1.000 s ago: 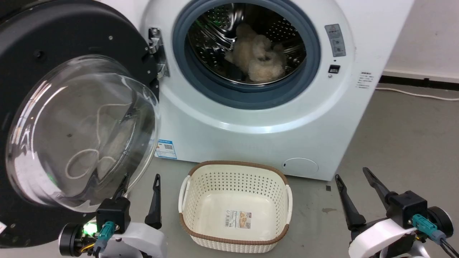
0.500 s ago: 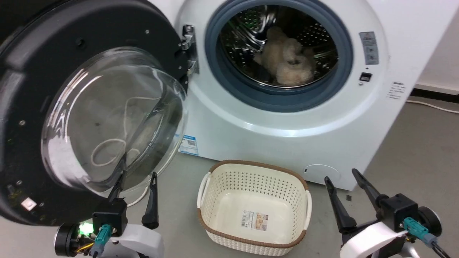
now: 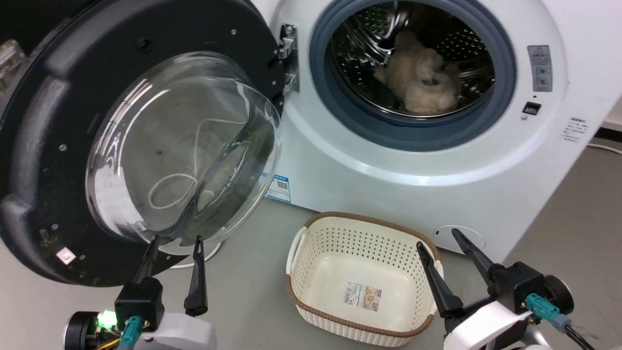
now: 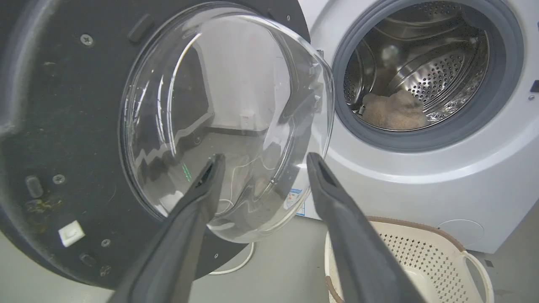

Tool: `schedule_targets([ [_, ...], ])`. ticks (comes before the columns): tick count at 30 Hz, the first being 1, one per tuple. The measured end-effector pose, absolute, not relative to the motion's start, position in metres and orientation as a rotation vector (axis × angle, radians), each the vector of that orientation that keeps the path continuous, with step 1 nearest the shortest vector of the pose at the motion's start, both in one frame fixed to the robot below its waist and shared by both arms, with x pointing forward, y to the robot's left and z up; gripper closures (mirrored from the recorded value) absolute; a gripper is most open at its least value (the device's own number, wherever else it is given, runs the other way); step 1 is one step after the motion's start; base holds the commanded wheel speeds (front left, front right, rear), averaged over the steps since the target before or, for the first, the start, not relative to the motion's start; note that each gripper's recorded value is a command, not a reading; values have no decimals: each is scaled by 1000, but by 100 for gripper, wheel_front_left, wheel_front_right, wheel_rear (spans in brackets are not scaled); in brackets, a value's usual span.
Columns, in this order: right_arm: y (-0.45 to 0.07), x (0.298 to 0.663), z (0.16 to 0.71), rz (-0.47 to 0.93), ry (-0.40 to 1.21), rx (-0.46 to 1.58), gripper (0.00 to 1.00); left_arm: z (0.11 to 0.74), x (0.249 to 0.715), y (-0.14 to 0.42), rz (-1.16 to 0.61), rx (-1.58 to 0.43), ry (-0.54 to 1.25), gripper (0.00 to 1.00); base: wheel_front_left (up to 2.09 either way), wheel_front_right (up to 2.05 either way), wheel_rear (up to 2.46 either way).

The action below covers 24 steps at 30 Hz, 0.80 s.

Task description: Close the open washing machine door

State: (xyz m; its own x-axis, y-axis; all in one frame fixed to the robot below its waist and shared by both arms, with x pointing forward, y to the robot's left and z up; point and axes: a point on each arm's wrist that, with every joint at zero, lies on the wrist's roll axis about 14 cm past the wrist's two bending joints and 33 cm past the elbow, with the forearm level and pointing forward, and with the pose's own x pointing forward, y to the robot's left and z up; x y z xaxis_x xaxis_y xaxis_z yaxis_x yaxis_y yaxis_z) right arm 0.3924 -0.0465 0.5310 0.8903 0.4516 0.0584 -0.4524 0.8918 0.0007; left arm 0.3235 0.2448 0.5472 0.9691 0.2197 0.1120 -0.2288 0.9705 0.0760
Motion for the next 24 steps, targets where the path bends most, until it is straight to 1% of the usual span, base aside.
schedule_targets([
  [24,8,386,526,641,-63,47,0,552,287,275,353,108,-142,0,-1,-1,-1],
])
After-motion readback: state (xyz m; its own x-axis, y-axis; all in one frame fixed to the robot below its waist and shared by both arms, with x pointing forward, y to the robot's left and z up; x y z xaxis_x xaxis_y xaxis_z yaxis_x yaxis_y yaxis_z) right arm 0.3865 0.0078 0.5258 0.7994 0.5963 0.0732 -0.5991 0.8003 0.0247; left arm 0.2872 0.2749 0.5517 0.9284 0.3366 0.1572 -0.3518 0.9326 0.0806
